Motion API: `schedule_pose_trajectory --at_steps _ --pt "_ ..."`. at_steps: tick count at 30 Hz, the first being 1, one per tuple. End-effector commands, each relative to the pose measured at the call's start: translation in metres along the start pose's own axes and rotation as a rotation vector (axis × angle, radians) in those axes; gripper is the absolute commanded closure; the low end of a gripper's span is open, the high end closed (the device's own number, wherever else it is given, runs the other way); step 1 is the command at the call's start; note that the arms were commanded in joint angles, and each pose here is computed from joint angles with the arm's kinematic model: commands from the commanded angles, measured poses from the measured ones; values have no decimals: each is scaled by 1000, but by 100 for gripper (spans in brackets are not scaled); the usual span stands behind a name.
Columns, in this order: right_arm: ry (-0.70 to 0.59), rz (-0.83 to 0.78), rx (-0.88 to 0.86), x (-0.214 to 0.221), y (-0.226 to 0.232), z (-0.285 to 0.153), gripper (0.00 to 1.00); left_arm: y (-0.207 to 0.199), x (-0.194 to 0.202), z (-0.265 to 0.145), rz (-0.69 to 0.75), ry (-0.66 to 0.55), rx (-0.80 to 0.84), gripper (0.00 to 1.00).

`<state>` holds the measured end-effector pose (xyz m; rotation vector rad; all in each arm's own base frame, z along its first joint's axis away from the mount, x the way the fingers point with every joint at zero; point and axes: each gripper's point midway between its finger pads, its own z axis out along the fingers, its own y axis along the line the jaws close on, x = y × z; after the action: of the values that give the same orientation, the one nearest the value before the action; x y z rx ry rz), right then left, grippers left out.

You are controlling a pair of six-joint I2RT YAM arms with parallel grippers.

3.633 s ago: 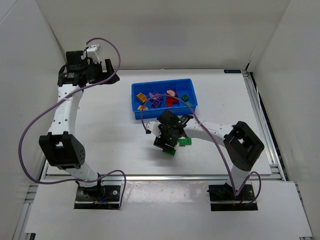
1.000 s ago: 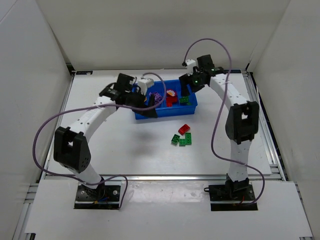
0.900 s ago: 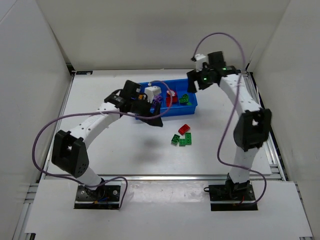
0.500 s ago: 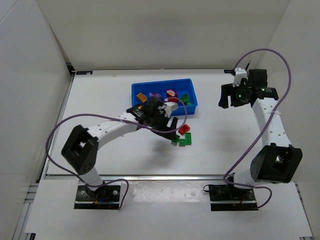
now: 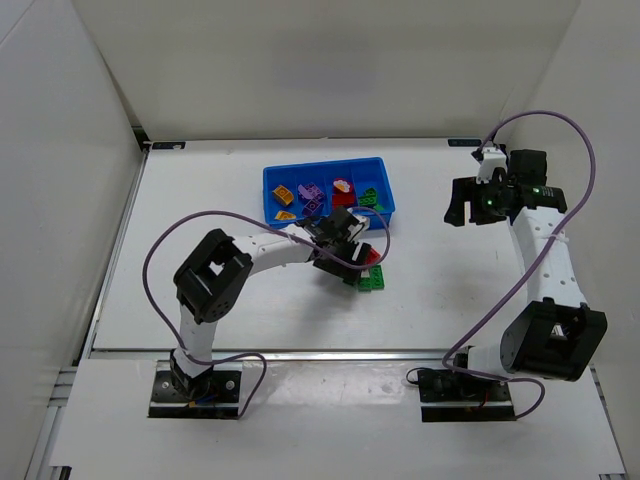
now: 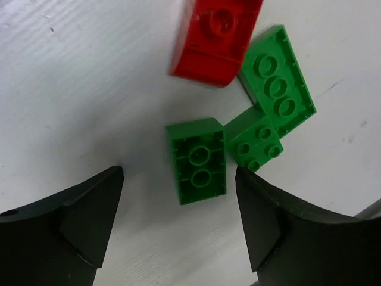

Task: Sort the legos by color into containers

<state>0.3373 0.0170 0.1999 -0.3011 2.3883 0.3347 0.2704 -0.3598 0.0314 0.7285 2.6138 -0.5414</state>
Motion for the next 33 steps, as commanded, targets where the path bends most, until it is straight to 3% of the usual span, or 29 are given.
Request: schedule_pose_trajectory --at_steps 1,6,11,17,24,29,33 --pt "-29 0 -30 -6 8 -7 20 3 -29 -11 -8 -81 -29 13" --pt "-23 17 -50 -6 10 -2 21 9 -30 -3 -11 -70 -30 19" --pt "-15 11 -52 -4 9 0 22 7 -27 3 2 -49 -12 46" --pt "-7 14 -52 -3 7 3 23 -1 -22 9 19 -26 20 52" --pt "4 11 -54 2 7 7 24 -7 -25 8 33 -34 37 71" --pt "7 14 -62 4 8 8 25 -12 -39 -12 64 -85 47 88" --pt "3 23 -80 4 12 10 25 -20 -70 -46 110 -180 76 90"
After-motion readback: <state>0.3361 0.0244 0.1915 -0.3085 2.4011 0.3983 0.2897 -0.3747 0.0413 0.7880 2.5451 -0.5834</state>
